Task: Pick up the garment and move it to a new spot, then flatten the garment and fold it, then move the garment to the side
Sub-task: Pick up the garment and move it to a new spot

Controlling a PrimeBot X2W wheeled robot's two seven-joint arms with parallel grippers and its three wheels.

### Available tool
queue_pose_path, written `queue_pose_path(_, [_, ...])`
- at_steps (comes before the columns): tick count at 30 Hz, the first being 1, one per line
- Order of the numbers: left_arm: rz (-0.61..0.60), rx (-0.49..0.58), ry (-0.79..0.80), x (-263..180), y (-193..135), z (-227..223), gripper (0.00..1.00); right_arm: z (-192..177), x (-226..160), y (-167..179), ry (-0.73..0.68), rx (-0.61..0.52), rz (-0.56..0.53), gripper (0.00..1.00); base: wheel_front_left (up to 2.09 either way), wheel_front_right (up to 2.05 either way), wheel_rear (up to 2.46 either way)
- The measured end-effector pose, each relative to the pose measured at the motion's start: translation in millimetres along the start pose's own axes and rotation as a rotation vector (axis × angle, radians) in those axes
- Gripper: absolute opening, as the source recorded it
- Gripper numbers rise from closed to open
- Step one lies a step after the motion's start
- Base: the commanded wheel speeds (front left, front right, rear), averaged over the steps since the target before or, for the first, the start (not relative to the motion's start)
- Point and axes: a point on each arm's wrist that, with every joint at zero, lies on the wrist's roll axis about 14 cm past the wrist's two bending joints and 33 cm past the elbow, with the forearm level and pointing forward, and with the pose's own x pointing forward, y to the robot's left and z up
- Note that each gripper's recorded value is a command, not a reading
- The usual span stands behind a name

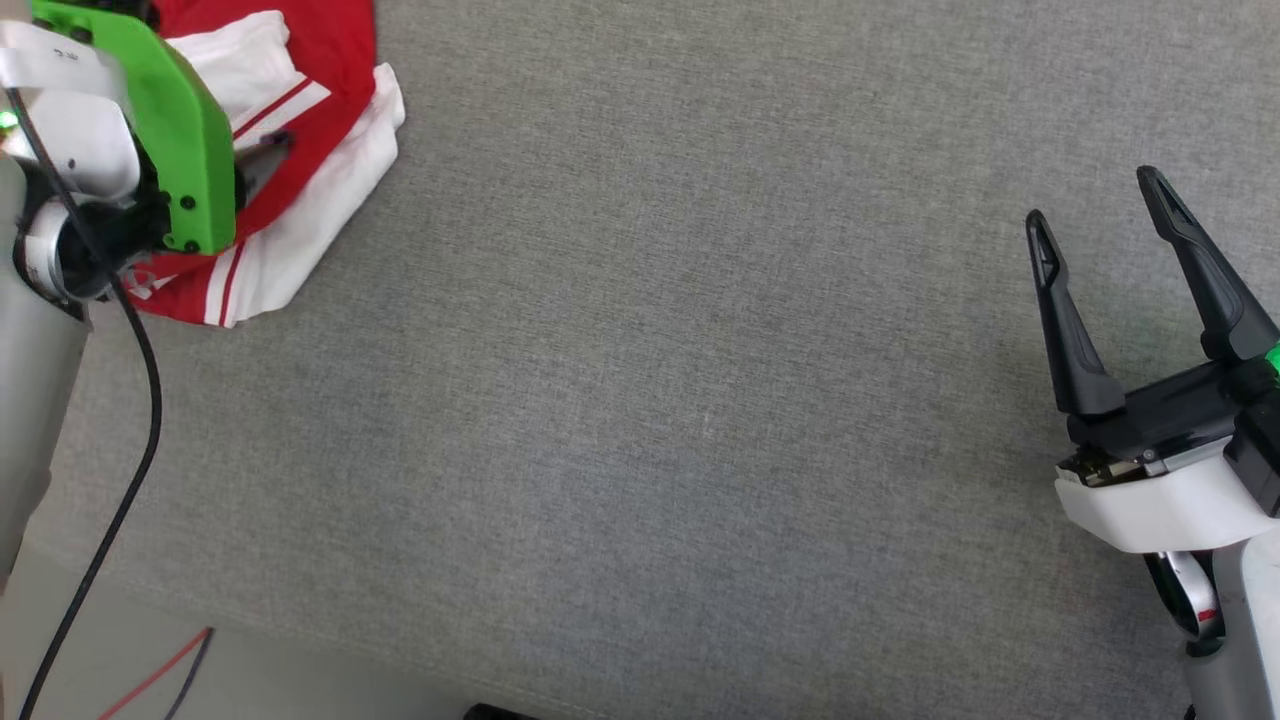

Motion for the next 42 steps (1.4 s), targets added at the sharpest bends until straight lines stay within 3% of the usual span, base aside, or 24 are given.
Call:
queue_pose_path(9, [0.004,-0.059,0.177,39,2,-54,1.0,-13,-5,-12,0.031,-0.007,-0.027,1.0,0.0,0.0,0.0])
queue_pose_path(10, [0.006,-0.059,0.176,39,3,-54,0.0,-13,-5,-12,0.031,-0.008,-0.027,1.0,0.0,0.0,0.0])
queue_pose_path(20, [0.016,0.067,-0.093,4,0,-10,0.0,19,-5,-3,-0.021,0.008,-0.043,1.0,0.0,0.0,0.0])
queue_pose_path(27, [-0.029,0.271,-0.302,-53,-31,44,0.0,56,-13,5,-0.083,0.021,-0.077,1.0,0.0,0.0,0.0])
queue_pose_path(34, [-0.174,0.5,-0.48,-104,-115,82,0.0,91,-31,-2,-0.138,-0.001,-0.144,1.0,0.0,0.0,0.0])
queue_pose_path(42, [-0.472,0.711,-0.582,-119,-254,83,0.0,114,-60,-33,-0.164,-0.054,-0.271,1.0,0.0,0.0,0.0])
